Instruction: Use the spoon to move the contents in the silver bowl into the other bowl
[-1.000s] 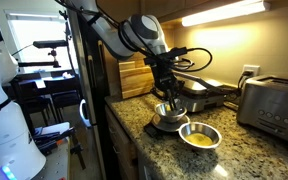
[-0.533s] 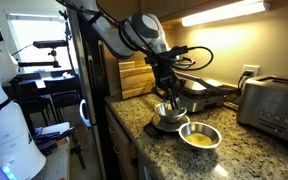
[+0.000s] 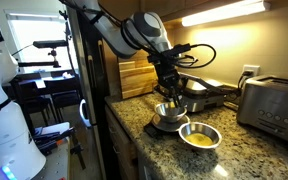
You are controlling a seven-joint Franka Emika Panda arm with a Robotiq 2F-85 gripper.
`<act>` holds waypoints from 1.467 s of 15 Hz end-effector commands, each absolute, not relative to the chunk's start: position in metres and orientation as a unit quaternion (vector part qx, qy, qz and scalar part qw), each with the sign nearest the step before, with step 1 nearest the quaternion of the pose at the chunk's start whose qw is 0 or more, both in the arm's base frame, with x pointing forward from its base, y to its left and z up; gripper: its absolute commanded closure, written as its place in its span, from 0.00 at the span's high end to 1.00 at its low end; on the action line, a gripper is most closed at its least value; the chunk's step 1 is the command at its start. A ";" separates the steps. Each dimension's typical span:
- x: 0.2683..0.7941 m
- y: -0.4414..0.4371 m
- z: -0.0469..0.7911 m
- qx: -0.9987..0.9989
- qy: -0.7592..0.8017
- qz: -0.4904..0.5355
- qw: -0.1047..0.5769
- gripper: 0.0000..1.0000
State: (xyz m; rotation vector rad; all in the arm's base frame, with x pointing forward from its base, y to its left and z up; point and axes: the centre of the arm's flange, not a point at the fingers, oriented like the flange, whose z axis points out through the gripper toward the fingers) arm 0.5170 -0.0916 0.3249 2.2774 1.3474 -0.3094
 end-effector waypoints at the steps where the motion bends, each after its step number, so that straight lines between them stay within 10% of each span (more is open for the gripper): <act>1: 0.523 -0.088 0.323 0.829 0.495 -0.104 0.241 0.07; 22: 0.528 -0.079 0.308 0.832 0.475 -0.093 0.270 0.07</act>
